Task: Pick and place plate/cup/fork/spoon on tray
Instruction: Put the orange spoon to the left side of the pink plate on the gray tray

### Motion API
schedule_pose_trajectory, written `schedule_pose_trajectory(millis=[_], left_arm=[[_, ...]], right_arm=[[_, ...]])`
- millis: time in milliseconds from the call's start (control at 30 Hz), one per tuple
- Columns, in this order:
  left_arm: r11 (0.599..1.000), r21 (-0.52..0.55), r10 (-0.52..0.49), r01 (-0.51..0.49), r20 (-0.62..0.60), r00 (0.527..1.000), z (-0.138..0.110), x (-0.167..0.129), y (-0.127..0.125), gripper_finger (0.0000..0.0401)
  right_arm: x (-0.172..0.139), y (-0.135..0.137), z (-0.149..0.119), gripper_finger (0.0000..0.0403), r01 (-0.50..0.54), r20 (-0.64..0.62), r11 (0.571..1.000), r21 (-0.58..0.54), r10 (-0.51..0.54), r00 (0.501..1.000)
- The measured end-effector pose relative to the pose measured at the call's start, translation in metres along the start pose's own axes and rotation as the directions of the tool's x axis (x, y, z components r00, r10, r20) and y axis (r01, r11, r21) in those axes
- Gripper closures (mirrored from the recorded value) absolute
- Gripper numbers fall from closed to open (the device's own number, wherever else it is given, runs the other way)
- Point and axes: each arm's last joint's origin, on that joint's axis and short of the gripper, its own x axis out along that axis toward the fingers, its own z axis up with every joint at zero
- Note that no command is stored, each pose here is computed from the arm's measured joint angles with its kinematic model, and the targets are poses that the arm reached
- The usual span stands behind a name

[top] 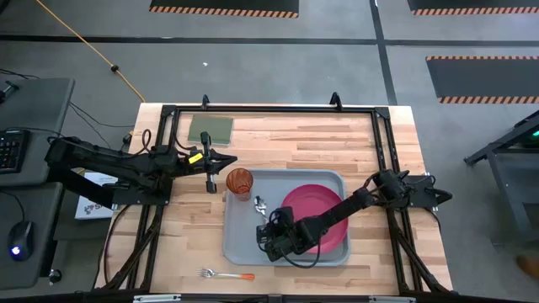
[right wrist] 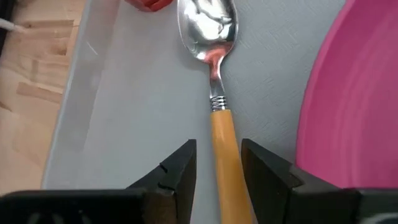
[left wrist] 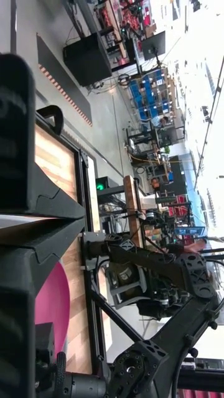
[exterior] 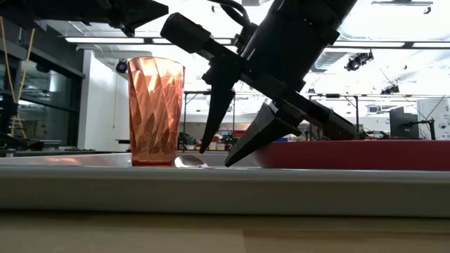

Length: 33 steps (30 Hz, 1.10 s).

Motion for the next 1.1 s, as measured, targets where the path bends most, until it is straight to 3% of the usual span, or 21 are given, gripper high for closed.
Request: schedule_pose_trajectory(millis=[133,300,500,633,733,833,1100], left_arm=[[1.0,0.0,0.0,0.0,0.0,1.0,0.0,0.0,0.0,0.0398],[1.0,0.0,0.0,0.0,0.0,1.0,0.0,0.0,0.0,0.0398],[1.0,0.0,0.0,0.0,0.0,1.0,0.0,0.0,0.0,0.0398],[1.0,0.0,0.0,0.0,0.0,1.0,0.0,0.0,0.0,0.0398],[1.0,-0.001,0.0,0.0,0.0,1.0,0.0,0.0,0.0,0.0398],[1.0,-0.001,-0.001,0.001,0.001,1.0,0.0,0.0,0.0,0.0398],[1.0,-0.001,-0.001,0.001,0.001,1.0,0.0,0.0,0.0,0.0398]], right_arm=[[0.0,0.0,-0.001,0.0316,0.0,-0.002,0.999,-0.046,0.0,1.0],[-0.001,0.0,-0.001,0.0393,-0.007,-0.004,0.995,-0.098,0.006,1.0],[0.0,0.006,-0.002,0.04,-0.055,-0.034,0.977,-0.204,0.049,0.998],[-0.006,0.019,0.004,0.0401,-0.078,-0.015,0.93,-0.36,0.078,0.997],[-0.015,0.029,0.008,0.0402,-0.071,-0.01,0.848,-0.526,0.077,0.997],[-0.026,0.036,0.01,0.0402,-0.054,-0.03,0.679,-0.732,0.047,0.998],[-0.03,0.02,-0.003,0.0403,-0.05,-0.087,0.369,-0.928,-0.083,0.993]])
